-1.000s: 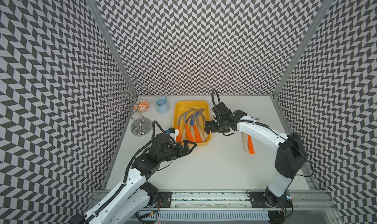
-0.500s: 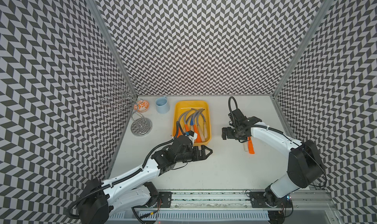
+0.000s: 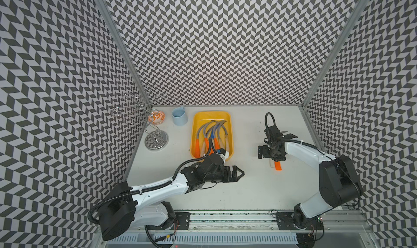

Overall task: Put small sickles into storage boxes
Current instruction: Pick up the sickle at the center of the board.

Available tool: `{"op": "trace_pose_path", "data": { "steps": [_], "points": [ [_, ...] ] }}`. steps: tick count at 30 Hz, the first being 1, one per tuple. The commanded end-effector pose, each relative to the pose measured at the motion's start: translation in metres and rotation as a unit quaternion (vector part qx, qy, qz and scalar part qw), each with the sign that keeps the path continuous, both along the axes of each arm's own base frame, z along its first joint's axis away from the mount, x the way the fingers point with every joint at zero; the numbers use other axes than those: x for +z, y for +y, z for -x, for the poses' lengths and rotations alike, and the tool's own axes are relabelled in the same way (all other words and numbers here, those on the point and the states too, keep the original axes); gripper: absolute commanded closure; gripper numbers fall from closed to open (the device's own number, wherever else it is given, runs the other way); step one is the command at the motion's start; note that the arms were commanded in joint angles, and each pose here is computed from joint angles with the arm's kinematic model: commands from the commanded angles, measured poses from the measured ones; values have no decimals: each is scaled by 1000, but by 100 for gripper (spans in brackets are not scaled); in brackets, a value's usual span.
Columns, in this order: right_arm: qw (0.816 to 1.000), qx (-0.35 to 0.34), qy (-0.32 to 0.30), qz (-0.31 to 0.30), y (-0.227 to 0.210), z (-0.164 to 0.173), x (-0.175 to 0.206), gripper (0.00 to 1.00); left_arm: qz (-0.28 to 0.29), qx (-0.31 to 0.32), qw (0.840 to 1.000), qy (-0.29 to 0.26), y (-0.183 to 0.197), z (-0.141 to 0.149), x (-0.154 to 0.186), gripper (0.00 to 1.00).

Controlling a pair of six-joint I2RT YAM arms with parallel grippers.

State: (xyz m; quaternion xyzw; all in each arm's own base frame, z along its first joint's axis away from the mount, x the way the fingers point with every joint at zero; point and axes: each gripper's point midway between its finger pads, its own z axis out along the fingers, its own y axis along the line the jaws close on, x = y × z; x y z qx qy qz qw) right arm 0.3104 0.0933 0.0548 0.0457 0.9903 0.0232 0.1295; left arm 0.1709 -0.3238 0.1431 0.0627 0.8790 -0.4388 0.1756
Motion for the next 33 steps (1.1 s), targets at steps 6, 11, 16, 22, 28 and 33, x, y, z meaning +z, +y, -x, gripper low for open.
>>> {"op": "trace_pose_path", "data": {
  "steps": [6, 11, 16, 22, 28, 33],
  "points": [
    [1000, -2, -2, -2, -7, -4, -25, 24, 15, 5, 1000, -25, -5, -7, 16, 0],
    [1000, -1, 8, -8, -6, 1, -37, 35, 16, 8, 1000, -25, -1, -5, 16, 0],
    [1000, -3, 15, -10, -6, 5, -45, 49, 14, 10, 1000, -24, 3, -3, 16, 0],
    [1000, -2, 22, -8, -7, 10, -53, 71, 11, 14, 999, -28, 5, -4, 20, 0],
    [1000, 3, 22, -5, -7, 8, -49, 88, 17, 21, 999, -37, 9, -5, 28, 0],
    [1000, 8, 13, -8, -5, 3, -39, 96, 20, 30, 998, -43, 14, -6, 33, 0]
  ]
}}
